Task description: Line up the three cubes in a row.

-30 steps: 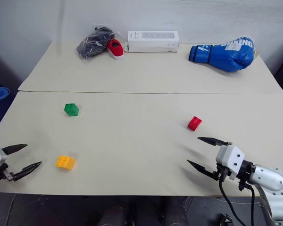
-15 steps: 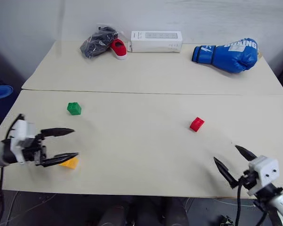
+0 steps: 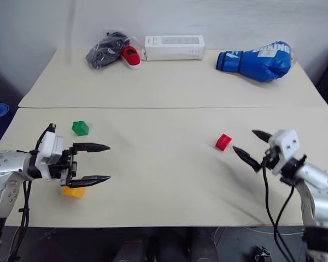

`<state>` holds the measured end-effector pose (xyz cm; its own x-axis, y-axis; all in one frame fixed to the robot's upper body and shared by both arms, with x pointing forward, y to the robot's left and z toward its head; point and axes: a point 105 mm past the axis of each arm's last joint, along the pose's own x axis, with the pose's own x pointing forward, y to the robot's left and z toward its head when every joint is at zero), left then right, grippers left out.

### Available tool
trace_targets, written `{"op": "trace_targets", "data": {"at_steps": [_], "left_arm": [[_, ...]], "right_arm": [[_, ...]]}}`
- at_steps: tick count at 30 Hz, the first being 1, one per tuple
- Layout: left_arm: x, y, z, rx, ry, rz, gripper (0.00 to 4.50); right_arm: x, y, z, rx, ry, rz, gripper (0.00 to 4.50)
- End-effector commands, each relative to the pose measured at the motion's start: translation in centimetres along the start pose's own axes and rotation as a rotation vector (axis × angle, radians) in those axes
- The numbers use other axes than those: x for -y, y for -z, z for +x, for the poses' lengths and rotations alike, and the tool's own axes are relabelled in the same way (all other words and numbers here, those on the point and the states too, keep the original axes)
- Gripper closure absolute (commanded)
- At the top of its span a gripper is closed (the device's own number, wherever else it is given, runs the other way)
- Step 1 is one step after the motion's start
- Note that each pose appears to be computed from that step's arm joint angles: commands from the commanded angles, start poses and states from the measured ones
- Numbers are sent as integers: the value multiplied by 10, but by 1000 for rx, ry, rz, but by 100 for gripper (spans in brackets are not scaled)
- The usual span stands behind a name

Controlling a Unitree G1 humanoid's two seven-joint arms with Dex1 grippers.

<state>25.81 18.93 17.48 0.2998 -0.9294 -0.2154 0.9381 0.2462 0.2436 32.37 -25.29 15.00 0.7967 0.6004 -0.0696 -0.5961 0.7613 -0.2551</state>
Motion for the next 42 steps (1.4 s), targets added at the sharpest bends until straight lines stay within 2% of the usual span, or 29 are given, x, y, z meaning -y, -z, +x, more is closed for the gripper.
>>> {"op": "trace_targets", "data": {"at_steps": [1, 3, 7, 8, 10, 12, 13, 15, 17, 18, 21, 23, 25, 28, 35, 40, 42], "left_arm": [[2, -6, 1, 6, -5, 33, 3], [3, -4, -1, -3, -6, 28, 3], [7, -4, -3, -8, -21, 24, 3], [8, -4, -3, -6, -23, 20, 1], [9, -4, -2, -6, -25, 17, 0], [10, -4, -2, -6, -29, 14, 0], [10, -4, -3, -7, -30, 14, 0], [10, -4, -4, -12, -33, 13, 0], [9, -4, -5, -15, -36, 13, 0], [8, -4, -5, -15, -37, 14, 0], [6, -4, -5, -17, -37, 16, 0], [6, -3, -3, -15, -33, 18, 0], [6, -2, 0, -9, -25, 18, 0], [7, -2, 5, 1, -4, -1, 0], [6, -2, 1, -9, -11, 9, 0], [1, -4, -4, -18, -33, 21, 0], [0, -3, -6, -24, -43, 22, 0]], "right_arm": [[9, 2, 11, -48, -67, 5, 0], [14, -2, 24, -49, -103, 27, 0], [7, 11, 43, -109, -166, 59, 0], [6, 13, 46, -105, -170, 60, 18], [3, 16, 49, -103, -187, 48, 56], [2, 15, 50, -90, -200, 36, 119], [1, 13, 50, -76, -212, 29, 166], [1, 8, 47, -43, -239, 17, 217], [-2, 2, 44, -15, -280, 0, 296], [-4, -1, 43, -6, -299, -6, 298], [-37, -19, 40, 0, -536, -130, 297], [-71, -20, 35, -38, -742, -181, 297], [-93, -16, 34, -66, -863, -214, 297], [-100, -9, 40, -84, -904, -237, 297], [-97, 6, 48, -81, -887, -229, 297], [-95, 7, 54, -72, -870, -217, 297], [-96, 6, 55, -59, -867, -221, 225]]}}
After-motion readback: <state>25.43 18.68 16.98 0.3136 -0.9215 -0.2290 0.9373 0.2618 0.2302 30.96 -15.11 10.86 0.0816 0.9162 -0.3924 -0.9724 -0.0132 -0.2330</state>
